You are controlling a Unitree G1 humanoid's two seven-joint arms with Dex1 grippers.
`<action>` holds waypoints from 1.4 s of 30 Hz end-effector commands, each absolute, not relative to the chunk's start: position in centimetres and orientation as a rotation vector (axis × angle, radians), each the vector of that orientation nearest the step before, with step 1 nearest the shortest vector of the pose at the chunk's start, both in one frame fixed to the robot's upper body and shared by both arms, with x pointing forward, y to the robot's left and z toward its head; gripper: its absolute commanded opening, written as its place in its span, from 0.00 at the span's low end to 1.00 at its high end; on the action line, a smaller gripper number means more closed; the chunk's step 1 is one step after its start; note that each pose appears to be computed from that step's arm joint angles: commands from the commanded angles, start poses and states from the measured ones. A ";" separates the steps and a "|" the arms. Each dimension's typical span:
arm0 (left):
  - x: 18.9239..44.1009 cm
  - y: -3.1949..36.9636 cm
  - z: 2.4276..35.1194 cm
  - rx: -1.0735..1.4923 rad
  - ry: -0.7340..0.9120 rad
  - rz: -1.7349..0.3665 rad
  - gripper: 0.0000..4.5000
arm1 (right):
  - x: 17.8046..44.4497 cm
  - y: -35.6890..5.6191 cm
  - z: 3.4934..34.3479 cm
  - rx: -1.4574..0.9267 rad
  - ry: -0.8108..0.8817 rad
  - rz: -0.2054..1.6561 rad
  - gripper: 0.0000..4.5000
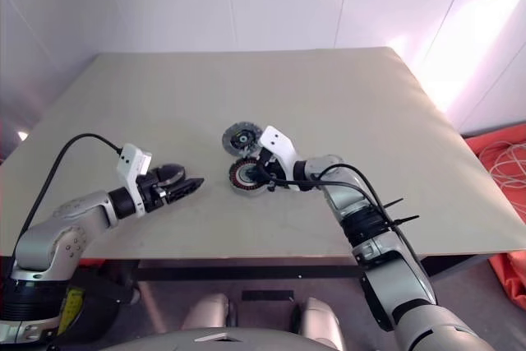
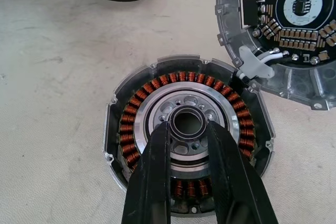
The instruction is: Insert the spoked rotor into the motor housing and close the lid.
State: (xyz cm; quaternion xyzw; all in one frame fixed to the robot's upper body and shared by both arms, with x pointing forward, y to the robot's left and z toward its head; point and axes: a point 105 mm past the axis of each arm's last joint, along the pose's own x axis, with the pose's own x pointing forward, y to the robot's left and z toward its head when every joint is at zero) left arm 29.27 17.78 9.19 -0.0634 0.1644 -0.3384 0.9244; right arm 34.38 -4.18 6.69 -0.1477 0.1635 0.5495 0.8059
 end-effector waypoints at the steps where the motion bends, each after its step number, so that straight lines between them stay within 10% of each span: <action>1: 29.6 18.0 10.5 -0.102 0.287 -0.698 1.00 | 34.5 -3.5 7.9 -0.318 0.296 1.190 0.16; 5: 29.6 18.0 10.5 -0.101 0.284 -0.696 1.00 | 34.5 -3.5 7.9 -0.313 0.299 1.192 0.16; 10: 29.6 18.1 10.5 -0.101 0.284 -0.693 1.00 | 34.9 -3.6 8.2 -0.338 0.264 1.163 0.53; 22: 29.6 17.9 10.5 -0.102 0.285 -0.697 1.00 | 34.4 -3.2 9.8 -0.314 0.195 1.219 0.53; 30: 29.6 17.9 10.4 -0.100 0.286 -0.695 1.00 | 34.1 -2.9 9.5 -0.299 0.214 1.236 0.02; 42: 29.6 18.1 10.3 -0.099 0.289 -0.692 1.00 | 35.1 -2.4 9.2 -0.314 0.214 1.204 0.01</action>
